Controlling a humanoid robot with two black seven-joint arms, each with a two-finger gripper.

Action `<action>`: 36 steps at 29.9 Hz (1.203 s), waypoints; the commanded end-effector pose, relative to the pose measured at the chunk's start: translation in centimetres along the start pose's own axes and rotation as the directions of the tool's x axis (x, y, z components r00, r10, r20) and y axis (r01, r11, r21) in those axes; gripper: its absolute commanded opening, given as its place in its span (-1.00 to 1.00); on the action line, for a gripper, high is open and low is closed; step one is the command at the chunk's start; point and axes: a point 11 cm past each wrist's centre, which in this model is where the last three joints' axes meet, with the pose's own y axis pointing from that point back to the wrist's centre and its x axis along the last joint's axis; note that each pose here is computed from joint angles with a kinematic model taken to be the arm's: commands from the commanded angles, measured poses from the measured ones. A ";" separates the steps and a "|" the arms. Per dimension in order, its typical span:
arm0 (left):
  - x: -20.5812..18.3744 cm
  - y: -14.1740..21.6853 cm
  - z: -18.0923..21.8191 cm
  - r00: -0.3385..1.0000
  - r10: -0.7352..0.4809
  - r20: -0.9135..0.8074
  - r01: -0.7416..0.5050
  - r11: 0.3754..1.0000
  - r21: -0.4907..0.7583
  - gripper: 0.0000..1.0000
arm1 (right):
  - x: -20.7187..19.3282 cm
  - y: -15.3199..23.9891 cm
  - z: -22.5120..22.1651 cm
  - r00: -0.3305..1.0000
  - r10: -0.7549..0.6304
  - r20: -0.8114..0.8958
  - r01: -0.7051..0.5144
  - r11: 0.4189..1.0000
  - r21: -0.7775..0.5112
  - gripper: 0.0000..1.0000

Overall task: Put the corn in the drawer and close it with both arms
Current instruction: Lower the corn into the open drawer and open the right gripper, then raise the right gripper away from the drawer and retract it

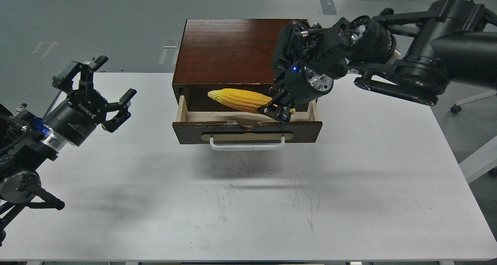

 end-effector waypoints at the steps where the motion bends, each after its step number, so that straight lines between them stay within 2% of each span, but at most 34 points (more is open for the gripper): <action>1: 0.0 0.0 -0.1 1.000 0.000 -0.001 0.000 1.000 0.001 0.98 | 0.2 -0.2 -0.2 1.000 0.004 -0.005 -0.004 1.000 0.006 0.05; 5: 0.0 0.0 0.0 1.000 0.001 -0.001 -0.001 1.000 0.001 0.98 | 0.5 -0.1 -0.3 1.000 0.010 -0.010 -0.009 1.000 0.006 0.26; 7: 0.0 0.0 -0.1 1.000 0.000 -0.001 0.000 1.000 0.001 0.98 | 0.8 0.1 -0.2 1.000 0.016 -0.013 -0.016 1.000 0.004 0.27; 9: 0.0 0.0 -0.1 1.000 0.000 -0.001 0.000 1.000 0.001 0.98 | 1.0 0.4 0.0 1.000 0.025 -0.016 -0.025 1.000 -0.003 0.38; 15: 0.0 0.0 -0.1 1.000 0.000 -0.004 0.000 1.000 0.000 0.98 | 2.4 2.8 1.2 0.996 0.085 0.003 -0.085 0.996 -0.036 0.49; 19: -0.1 0.0 -0.2 1.000 -0.001 -0.007 0.001 1.000 -0.001 0.98 | 3.7 5.8 2.5 0.975 0.188 0.116 -0.182 0.981 -0.062 0.56; 22: -0.2 -0.1 -0.3 1.000 -0.002 -0.010 0.002 1.000 -0.002 0.98 | 3.7 8.8 4.2 0.908 0.311 0.279 -0.296 0.950 -0.098 0.71; 25: -0.2 -0.1 -0.4 1.000 -0.003 -0.011 0.003 1.000 -0.002 0.98 | 2.4 11.8 5.8 0.783 0.431 0.448 -0.409 0.900 -0.150 0.83; 27: -0.3 -0.2 -0.4 1.000 -0.004 -0.014 0.004 1.000 -0.003 0.98 | 0.0 13.0 6.3 0.628 0.487 0.606 -0.485 0.855 -0.185 0.90; 29: -0.4 -0.3 -0.6 1.000 -0.006 -0.020 0.006 1.000 -0.004 0.98 | -3.2 14.2 7.1 0.360 0.530 0.768 -0.576 0.773 -0.264 0.91; 30: -0.5 -0.3 -0.7 1.000 -0.008 -0.024 0.008 1.000 -0.006 0.98 | -4.0 14.8 7.4 0.287 0.542 0.790 -0.597 0.746 -0.295 0.91; 31: -0.7 -0.5 -0.9 0.999 -0.010 -0.031 0.010 1.000 -0.008 0.98 | -6.1 15.6 8.0 0.139 0.552 0.822 -0.621 0.695 -0.362 0.91; 33: -0.7 -0.5 -0.9 0.999 -0.011 -0.032 0.011 1.000 -0.008 0.98 | -8.1 15.9 8.4 -0.002 0.545 0.838 -0.634 0.648 -0.423 0.91; 34: -0.8 -0.5 -1.0 0.999 -0.011 -0.033 0.011 1.000 -0.009 0.98 | -10.1 15.7 8.5 -0.124 0.523 0.844 -0.634 0.612 -0.472 0.92; 36: -0.8 -0.5 -1.1 0.999 -0.013 -0.037 0.012 1.000 -0.008 0.98 | -13.4 15.1 8.2 -0.274 0.486 0.830 -0.613 0.577 -0.540 0.92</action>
